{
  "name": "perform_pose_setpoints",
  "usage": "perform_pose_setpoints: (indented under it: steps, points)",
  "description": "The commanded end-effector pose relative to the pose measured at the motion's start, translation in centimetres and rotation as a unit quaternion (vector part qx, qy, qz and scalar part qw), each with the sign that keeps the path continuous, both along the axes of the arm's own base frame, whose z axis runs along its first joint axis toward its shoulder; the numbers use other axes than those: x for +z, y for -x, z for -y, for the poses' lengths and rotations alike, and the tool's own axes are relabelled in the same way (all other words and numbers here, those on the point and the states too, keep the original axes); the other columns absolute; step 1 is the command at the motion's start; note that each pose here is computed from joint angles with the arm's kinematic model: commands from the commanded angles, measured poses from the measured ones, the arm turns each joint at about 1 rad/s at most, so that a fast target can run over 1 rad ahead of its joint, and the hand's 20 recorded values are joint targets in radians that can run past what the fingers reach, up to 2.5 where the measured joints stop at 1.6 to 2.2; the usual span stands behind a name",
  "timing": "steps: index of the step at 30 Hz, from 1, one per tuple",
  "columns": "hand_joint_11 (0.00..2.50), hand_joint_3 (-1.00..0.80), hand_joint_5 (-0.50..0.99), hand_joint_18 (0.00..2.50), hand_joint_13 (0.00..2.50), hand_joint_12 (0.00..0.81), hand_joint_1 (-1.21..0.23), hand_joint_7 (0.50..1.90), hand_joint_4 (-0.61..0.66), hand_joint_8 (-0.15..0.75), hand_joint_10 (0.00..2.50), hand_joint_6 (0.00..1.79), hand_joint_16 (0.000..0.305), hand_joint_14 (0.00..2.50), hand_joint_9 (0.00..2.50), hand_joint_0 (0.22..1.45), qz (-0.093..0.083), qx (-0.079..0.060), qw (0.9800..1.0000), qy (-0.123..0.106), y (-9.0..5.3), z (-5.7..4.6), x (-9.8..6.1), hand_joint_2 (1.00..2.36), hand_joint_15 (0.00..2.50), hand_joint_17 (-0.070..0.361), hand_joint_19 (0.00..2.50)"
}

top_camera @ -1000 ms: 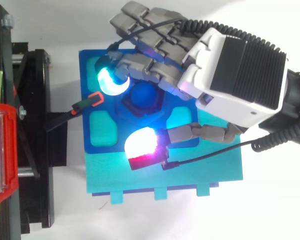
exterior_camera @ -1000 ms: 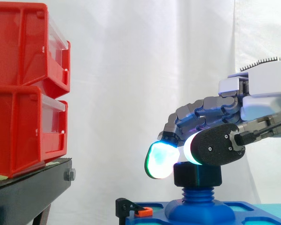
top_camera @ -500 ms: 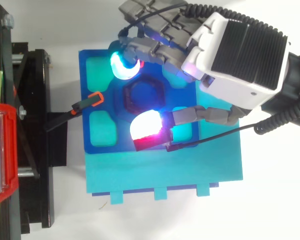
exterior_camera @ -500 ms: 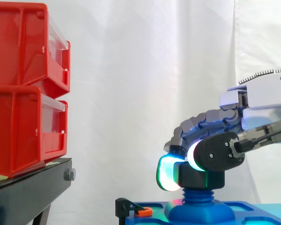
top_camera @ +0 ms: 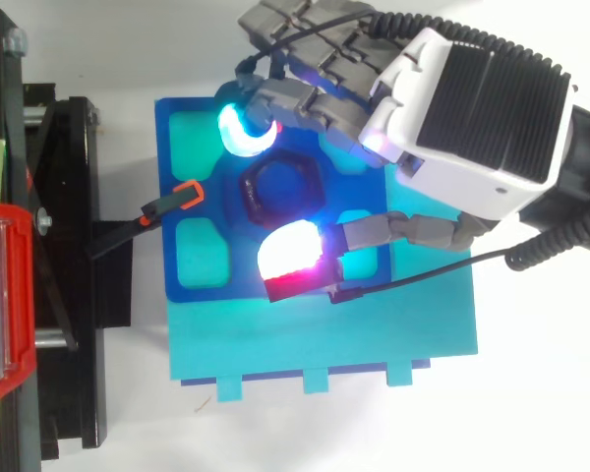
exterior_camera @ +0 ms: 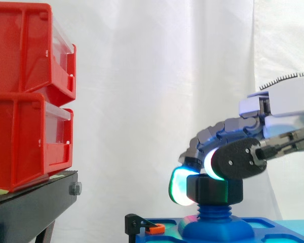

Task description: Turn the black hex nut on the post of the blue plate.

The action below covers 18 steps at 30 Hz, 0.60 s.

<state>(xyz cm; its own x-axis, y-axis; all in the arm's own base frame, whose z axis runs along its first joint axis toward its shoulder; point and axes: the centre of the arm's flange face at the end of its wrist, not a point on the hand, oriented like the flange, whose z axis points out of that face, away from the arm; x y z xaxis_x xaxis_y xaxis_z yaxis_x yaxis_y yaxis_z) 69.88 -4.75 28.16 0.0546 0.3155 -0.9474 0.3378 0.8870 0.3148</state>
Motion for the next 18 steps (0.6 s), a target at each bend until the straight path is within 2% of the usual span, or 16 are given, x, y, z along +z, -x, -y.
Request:
perform_pose_setpoints:
  steps: [1, 5, 12, 18]
  points:
    - [0.04, -0.50, -0.29, 0.09, 0.12, 0.396, -0.36, 0.84, 0.15, 0.244, 0.00, 0.50, 0.061, 0.00, 0.07, 0.38, 0.008, 0.000, 0.9999, 0.007, -0.61, -0.05, 1.18, 1.00, 0.07, 0.136, 0.24]
    - [0.02, -0.50, -0.29, 0.09, 0.12, 0.397, -0.37, 0.82, 0.15, 0.244, 0.00, 0.50, 0.061, 0.00, 0.06, 0.38, 0.005, -0.001, 0.9998, 0.018, -0.78, 0.23, 1.93, 1.00, 0.08, 0.137, 0.24]
    - [0.02, -0.50, -0.29, 0.09, 0.12, 0.396, -0.37, 0.82, 0.15, 0.241, 0.00, 0.50, 0.061, 0.00, 0.06, 0.37, 0.001, 0.003, 0.9994, 0.033, -0.87, 0.26, 1.86, 1.00, 0.07, 0.138, 0.25]
    - [0.04, -0.50, -0.28, 0.09, 0.12, 0.395, -0.37, 0.85, 0.17, 0.245, 0.00, 0.50, 0.061, 0.00, 0.07, 0.38, 0.009, 0.015, 0.9993, 0.032, -1.13, -0.57, 1.99, 1.00, 0.07, 0.138, 0.25]
